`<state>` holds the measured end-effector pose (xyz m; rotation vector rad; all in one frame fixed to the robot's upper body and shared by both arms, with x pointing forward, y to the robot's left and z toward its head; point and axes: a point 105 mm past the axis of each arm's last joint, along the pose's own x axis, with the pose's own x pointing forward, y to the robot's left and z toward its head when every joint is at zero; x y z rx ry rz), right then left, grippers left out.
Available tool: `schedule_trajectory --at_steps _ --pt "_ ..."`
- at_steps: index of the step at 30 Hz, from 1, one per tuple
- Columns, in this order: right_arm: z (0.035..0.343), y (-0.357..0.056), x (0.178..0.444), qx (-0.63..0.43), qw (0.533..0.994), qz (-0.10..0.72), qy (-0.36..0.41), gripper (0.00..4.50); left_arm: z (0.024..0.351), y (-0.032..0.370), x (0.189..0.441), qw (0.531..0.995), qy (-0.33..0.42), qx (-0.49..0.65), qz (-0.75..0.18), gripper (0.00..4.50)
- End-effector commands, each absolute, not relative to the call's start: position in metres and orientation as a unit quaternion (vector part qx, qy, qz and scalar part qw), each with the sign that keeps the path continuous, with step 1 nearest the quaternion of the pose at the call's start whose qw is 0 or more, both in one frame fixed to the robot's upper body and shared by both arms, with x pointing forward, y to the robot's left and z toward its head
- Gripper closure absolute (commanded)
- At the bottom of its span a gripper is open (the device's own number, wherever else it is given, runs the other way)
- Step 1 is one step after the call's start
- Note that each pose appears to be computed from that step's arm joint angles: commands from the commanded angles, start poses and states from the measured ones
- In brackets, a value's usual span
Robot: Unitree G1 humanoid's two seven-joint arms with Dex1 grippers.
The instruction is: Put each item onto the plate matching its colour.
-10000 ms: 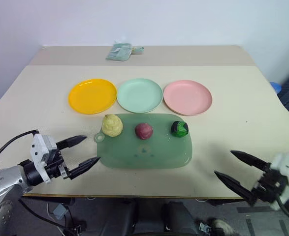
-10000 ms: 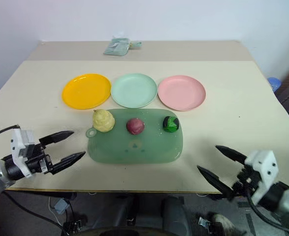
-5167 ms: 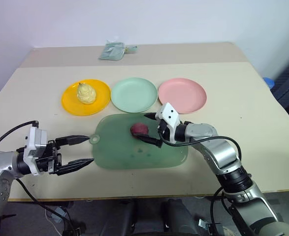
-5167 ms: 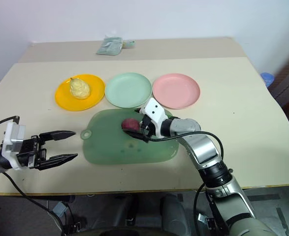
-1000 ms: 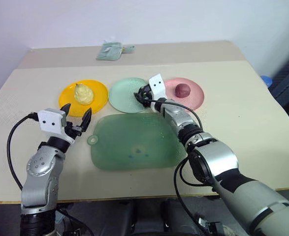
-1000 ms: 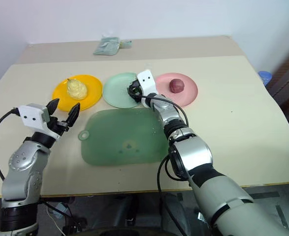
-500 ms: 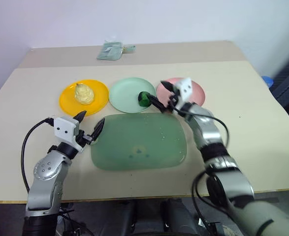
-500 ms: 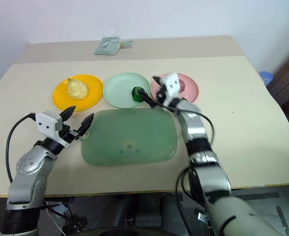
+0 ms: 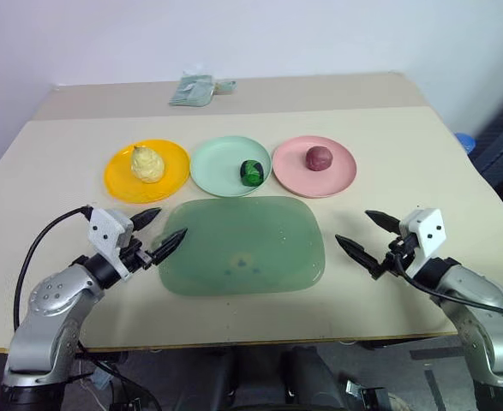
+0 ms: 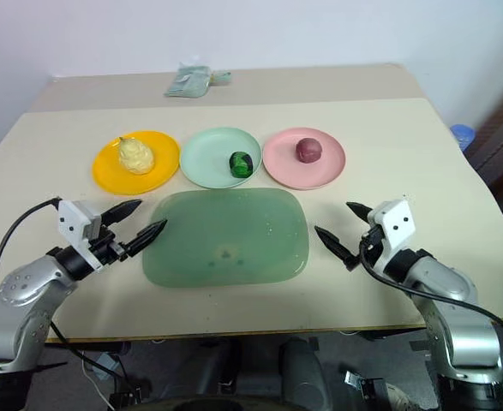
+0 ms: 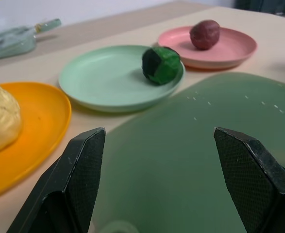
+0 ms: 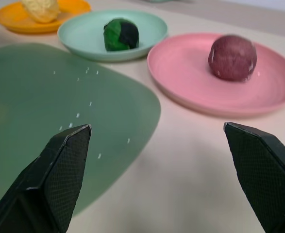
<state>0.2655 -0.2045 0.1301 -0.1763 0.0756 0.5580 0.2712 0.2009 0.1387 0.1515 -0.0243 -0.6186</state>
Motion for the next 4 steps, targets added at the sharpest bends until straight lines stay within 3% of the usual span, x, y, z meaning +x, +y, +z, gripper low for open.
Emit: schedule_trajectory --at_steps 1,4 --pt "0.1488 -0.1984 0.2565 -0.096 0.958 0.272 0.004 0.03 0.1543 0.2033 0.2668 0.946 -0.028 0.082 -0.311 0.85" --pt "0.1499 -0.1946 0.2500 -0.096 0.957 0.272 0.003 0.03 0.1543 0.2031 0.2655 0.943 -0.019 0.082 -0.323 0.85"
